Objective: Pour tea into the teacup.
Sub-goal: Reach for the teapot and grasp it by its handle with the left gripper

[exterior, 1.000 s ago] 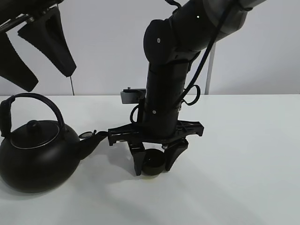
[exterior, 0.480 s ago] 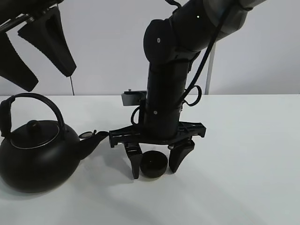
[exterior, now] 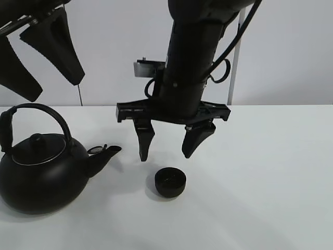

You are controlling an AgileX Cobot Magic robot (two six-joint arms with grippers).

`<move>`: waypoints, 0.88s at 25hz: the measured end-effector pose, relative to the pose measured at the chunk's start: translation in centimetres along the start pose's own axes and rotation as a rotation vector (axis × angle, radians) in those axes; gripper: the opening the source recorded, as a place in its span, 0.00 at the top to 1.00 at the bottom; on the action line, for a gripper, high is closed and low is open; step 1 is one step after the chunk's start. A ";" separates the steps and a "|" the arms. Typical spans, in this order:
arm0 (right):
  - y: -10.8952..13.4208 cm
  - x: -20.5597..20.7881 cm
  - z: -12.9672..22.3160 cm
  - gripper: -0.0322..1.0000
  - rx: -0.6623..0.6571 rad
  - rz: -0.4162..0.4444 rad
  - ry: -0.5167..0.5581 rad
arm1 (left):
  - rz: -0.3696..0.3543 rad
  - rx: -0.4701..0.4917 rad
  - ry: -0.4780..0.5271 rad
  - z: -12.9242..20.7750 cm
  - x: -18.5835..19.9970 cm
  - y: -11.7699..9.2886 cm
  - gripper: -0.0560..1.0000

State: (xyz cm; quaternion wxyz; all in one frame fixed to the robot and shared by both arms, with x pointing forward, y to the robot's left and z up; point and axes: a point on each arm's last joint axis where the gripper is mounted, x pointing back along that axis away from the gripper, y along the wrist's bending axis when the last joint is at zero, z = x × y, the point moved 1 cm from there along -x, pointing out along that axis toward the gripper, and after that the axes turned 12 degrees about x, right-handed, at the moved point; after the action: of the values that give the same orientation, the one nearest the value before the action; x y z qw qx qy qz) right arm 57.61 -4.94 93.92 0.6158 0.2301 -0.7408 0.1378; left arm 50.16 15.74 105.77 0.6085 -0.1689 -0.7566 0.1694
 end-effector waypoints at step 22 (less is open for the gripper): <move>-5.5 16.1 10.4 0.48 -0.056 0.011 -0.226 | 0.000 0.000 0.000 0.0 0.0 0.0 0.50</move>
State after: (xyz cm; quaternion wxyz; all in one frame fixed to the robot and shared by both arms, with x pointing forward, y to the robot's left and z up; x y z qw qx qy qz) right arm 49.45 -17.49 107.11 0.5340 0.2228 -0.8102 0.0937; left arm 50.16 15.74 105.77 0.6085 -0.1689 -0.7566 0.1694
